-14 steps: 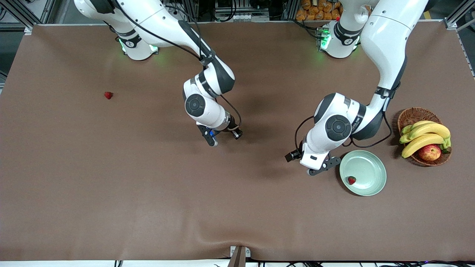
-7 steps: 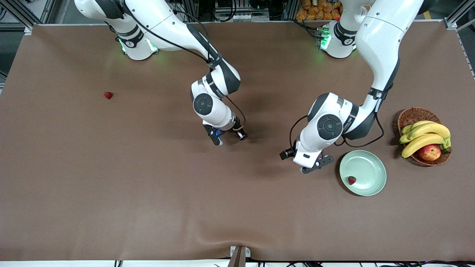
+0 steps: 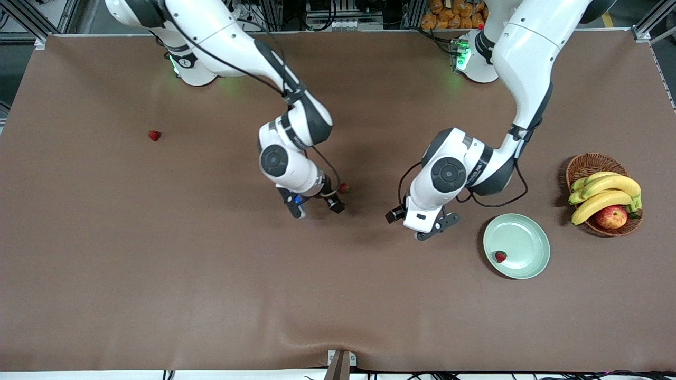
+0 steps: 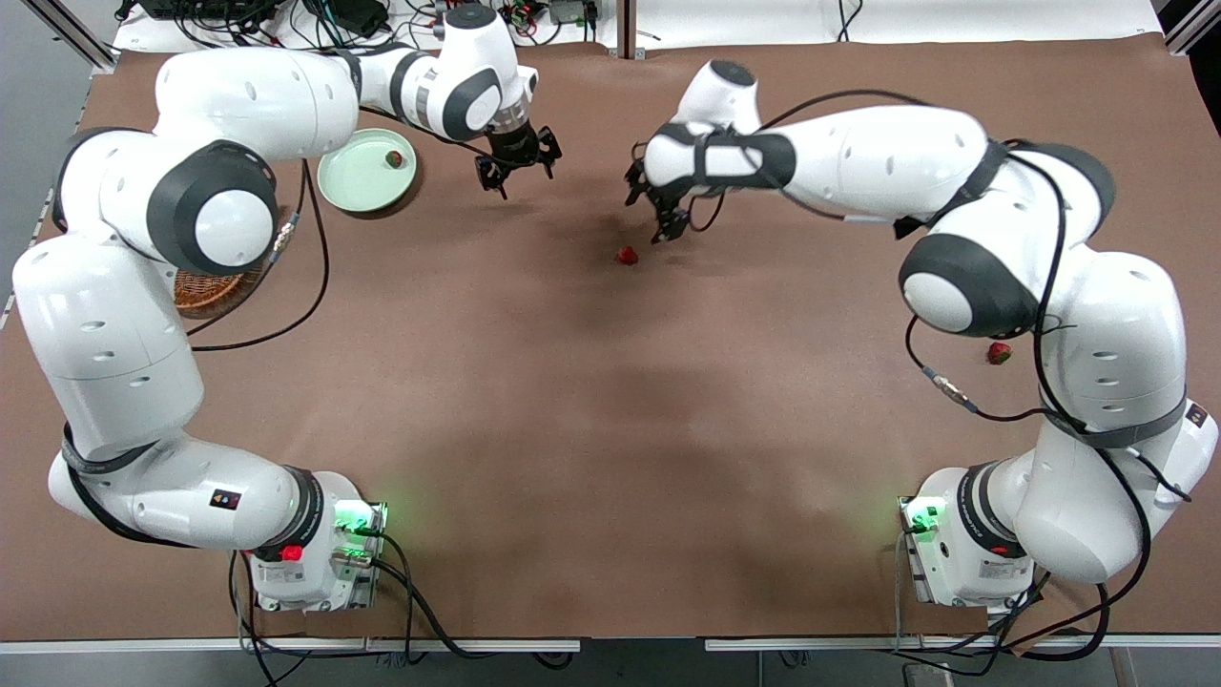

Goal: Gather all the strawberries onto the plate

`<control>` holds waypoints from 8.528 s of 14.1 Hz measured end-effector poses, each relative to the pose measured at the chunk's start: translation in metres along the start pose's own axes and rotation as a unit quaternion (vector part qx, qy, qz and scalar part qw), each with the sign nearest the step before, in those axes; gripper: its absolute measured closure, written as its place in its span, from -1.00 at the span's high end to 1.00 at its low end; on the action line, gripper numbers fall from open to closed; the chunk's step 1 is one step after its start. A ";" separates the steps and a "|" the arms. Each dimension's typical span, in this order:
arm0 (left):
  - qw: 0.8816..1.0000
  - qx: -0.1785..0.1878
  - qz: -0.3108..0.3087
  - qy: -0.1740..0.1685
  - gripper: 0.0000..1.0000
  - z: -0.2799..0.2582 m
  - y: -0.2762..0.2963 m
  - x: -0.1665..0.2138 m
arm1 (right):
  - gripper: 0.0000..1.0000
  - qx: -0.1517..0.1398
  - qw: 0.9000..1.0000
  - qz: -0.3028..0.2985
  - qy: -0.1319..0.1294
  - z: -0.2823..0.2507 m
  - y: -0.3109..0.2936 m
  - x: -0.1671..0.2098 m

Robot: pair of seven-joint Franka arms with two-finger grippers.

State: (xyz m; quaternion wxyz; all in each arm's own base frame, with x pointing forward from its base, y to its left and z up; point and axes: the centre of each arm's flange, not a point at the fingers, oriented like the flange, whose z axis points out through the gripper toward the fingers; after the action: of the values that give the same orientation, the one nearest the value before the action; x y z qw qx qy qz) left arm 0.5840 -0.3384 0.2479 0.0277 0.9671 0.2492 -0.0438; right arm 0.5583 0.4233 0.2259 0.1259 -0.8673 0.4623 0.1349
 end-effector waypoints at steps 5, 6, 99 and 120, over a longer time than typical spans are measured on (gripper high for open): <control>0.999 -0.006 -0.049 -0.002 1.00 0.018 0.026 -0.041 | 1.00 -0.039 0.996 -0.061 -0.043 -0.101 0.018 0.109; 0.998 -0.008 -0.061 -0.004 1.00 0.023 0.035 -0.055 | 1.00 -0.051 0.995 -0.076 -0.047 -0.116 0.027 0.133; 0.970 -0.054 -0.239 0.003 1.00 -0.026 -0.007 0.022 | 0.44 0.030 0.999 0.019 -0.005 0.063 0.010 -0.086; 0.998 0.011 0.028 0.052 1.00 0.078 0.069 -0.144 | 1.00 -0.070 0.989 -0.128 -0.029 -0.224 0.068 0.216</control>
State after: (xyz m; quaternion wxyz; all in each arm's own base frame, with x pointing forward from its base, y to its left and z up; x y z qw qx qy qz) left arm 0.4862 -0.4742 0.1863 0.0049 0.9748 0.2230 0.0041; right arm 0.6440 0.1441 0.3521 0.0948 -0.9217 0.3332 0.1748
